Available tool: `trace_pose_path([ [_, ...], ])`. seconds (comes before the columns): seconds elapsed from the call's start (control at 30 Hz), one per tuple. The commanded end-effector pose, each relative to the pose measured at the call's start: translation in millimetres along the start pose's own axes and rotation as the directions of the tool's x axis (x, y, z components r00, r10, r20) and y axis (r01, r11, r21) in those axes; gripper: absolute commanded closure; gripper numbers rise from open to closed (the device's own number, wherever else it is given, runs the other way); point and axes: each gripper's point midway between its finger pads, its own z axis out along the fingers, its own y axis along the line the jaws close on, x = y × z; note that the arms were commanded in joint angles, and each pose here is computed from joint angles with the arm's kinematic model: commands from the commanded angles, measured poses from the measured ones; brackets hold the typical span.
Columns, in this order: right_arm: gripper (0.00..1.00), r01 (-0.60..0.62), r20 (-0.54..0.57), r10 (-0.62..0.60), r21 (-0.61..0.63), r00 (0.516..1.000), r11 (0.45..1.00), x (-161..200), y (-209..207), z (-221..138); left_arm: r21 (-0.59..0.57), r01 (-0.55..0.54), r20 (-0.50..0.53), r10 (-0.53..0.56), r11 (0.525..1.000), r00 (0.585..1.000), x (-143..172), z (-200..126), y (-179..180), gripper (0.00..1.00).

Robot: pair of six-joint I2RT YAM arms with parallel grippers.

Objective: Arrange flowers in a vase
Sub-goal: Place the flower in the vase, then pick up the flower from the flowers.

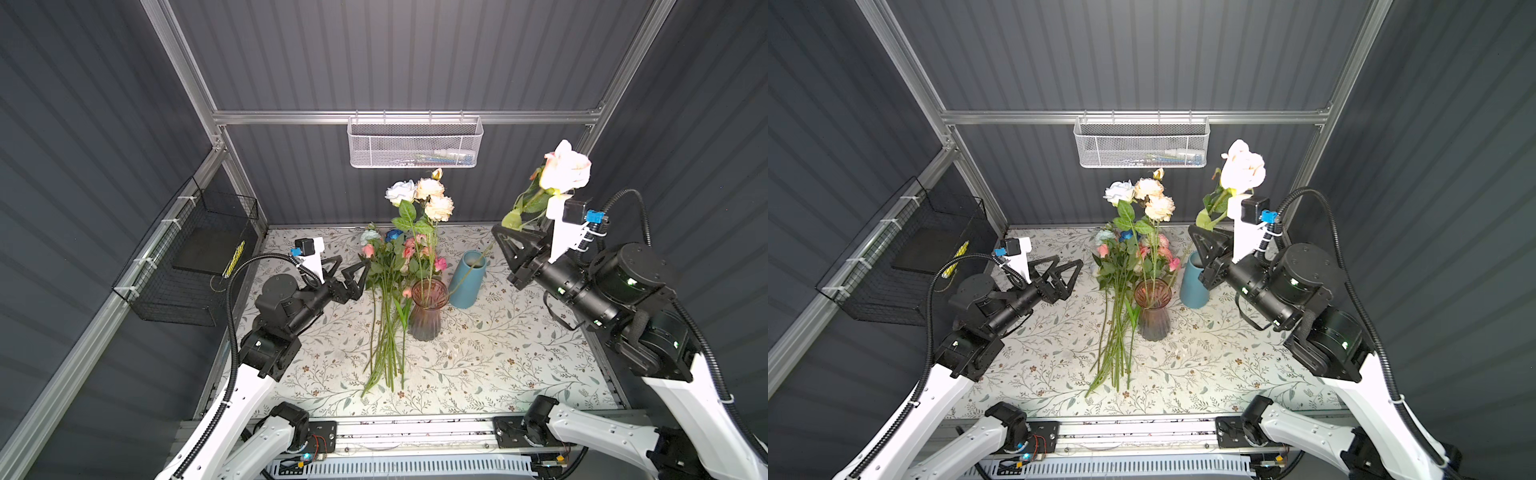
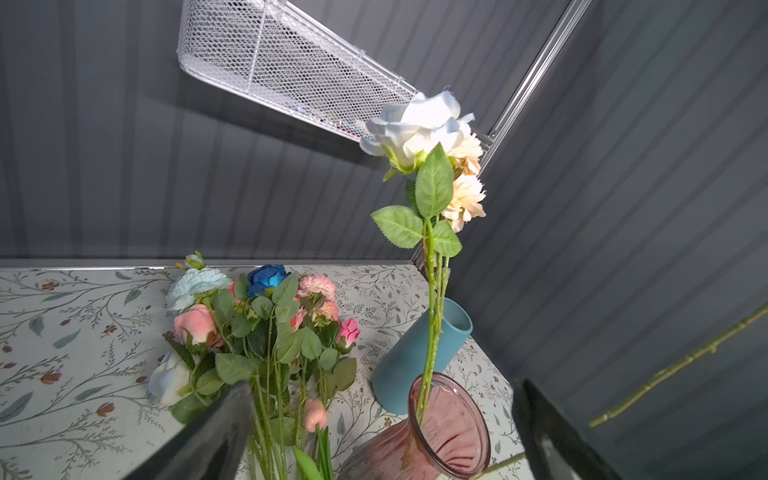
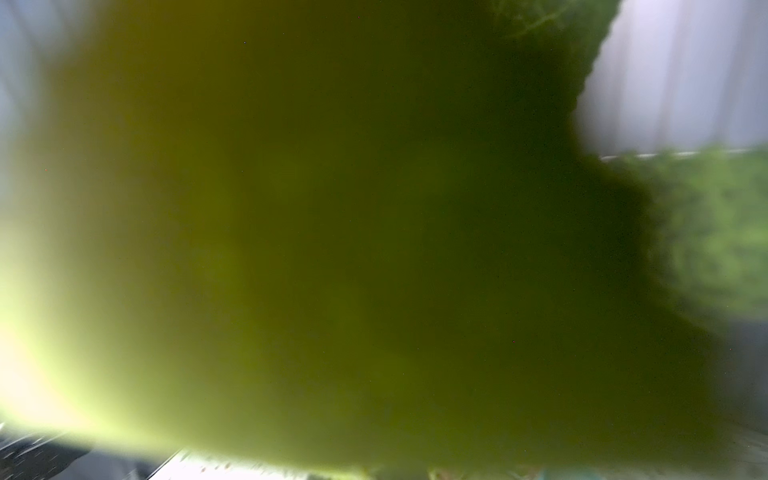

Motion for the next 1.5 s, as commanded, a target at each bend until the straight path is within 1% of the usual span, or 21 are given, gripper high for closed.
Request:
trace_pose_path([
  [0.0,1.00,0.052,-0.020,-0.051,0.047,0.999,0.998,1,-12,10,-0.025,-0.017,-0.003,0.017,1.000,1.000,3,-2,6,0.00],
  [0.1,1.00,0.056,-0.033,-0.054,0.066,0.998,0.996,6,-20,23,-0.029,-0.015,-0.007,0.015,0.999,1.000,5,0,7,0.00],
  [0.2,1.00,0.042,-0.070,-0.039,0.055,0.997,0.998,19,-22,38,-0.031,-0.009,-0.013,0.008,0.999,1.000,8,1,9,0.00],
  [0.37,1.00,-0.020,-0.172,0.026,0.036,0.985,0.999,65,-22,62,-0.065,0.020,-0.030,-0.022,0.998,0.999,19,5,20,0.00],
  [0.4,0.99,-0.037,-0.229,0.047,0.048,0.972,0.998,90,-26,74,-0.068,0.027,-0.041,-0.029,0.997,0.999,23,7,22,0.00],
  [0.43,0.91,-0.058,-0.228,0.069,0.053,0.971,0.997,97,-27,79,-0.072,0.036,-0.052,-0.040,0.997,0.998,26,9,24,0.00],
  [0.5,0.78,-0.100,-0.258,0.113,0.063,0.960,0.993,119,-29,83,-0.066,0.043,-0.078,-0.048,0.997,0.996,33,12,24,0.01],
  [0.57,0.56,-0.141,-0.278,0.155,0.070,0.948,0.987,136,-30,84,-0.073,0.054,-0.099,-0.061,0.996,0.993,40,16,28,0.03],
  [0.6,0.45,-0.162,-0.284,0.177,0.075,0.942,0.984,144,-31,83,-0.074,0.060,-0.113,-0.068,0.995,0.991,45,18,29,0.05],
  [0.63,0.37,-0.178,-0.294,0.193,0.078,0.936,0.981,152,-31,83,-0.076,0.064,-0.131,-0.073,0.995,0.989,49,20,31,0.06],
  [0.67,0.32,-0.190,-0.303,0.208,0.086,0.930,0.978,159,-33,83,-0.081,0.071,-0.145,-0.083,0.994,0.986,53,22,33,0.07],
  [0.7,0.27,-0.205,-0.283,0.219,0.079,0.934,0.976,153,-31,75,-0.089,0.076,-0.165,-0.090,0.993,0.982,59,25,35,0.07],
  [0.8,0.14,-0.234,-0.281,0.249,0.086,0.927,0.968,158,-32,67,-0.133,0.097,-0.220,-0.125,0.986,0.967,76,33,47,0.10],
  [0.83,0.06,-0.243,-0.280,0.258,0.089,0.925,0.966,160,-32,63,-0.153,0.101,-0.240,-0.136,0.983,0.961,83,36,53,0.11],
  [0.87,0.01,-0.250,-0.278,0.265,0.090,0.923,0.964,161,-33,60,-0.173,0.108,-0.257,-0.151,0.979,0.955,90,39,58,0.12],
  [0.97,0.01,-0.275,-0.270,0.290,0.095,0.918,0.957,165,-34,48,-0.219,0.123,-0.335,-0.193,0.968,0.922,117,51,73,0.18],
  [1.1,0.01,-0.295,-0.260,0.312,0.100,0.914,0.950,170,-36,33,-0.287,0.140,-0.449,-0.262,0.948,0.854,167,71,98,0.22],
  [1.2,0.01,-0.307,-0.248,0.322,0.099,0.914,0.947,172,-37,24,-0.308,0.166,-0.497,-0.307,0.937,0.812,200,87,111,0.31],
  [1.3,0.01,-0.312,-0.242,0.329,0.106,0.913,0.944,176,-39,17,-0.334,0.130,-0.527,-0.300,0.933,0.795,227,100,122,0.41],
  [1.37,0.01,-0.316,-0.241,0.334,0.111,0.911,0.942,178,-40,13,-0.336,0.120,-0.536,-0.294,0.934,0.791,236,108,125,0.48],
  [1.47,0.01,-0.318,-0.244,0.337,0.113,0.910,0.941,180,-41,9,-0.350,0.095,-0.536,-0.282,0.932,0.796,243,115,132,0.49],
])
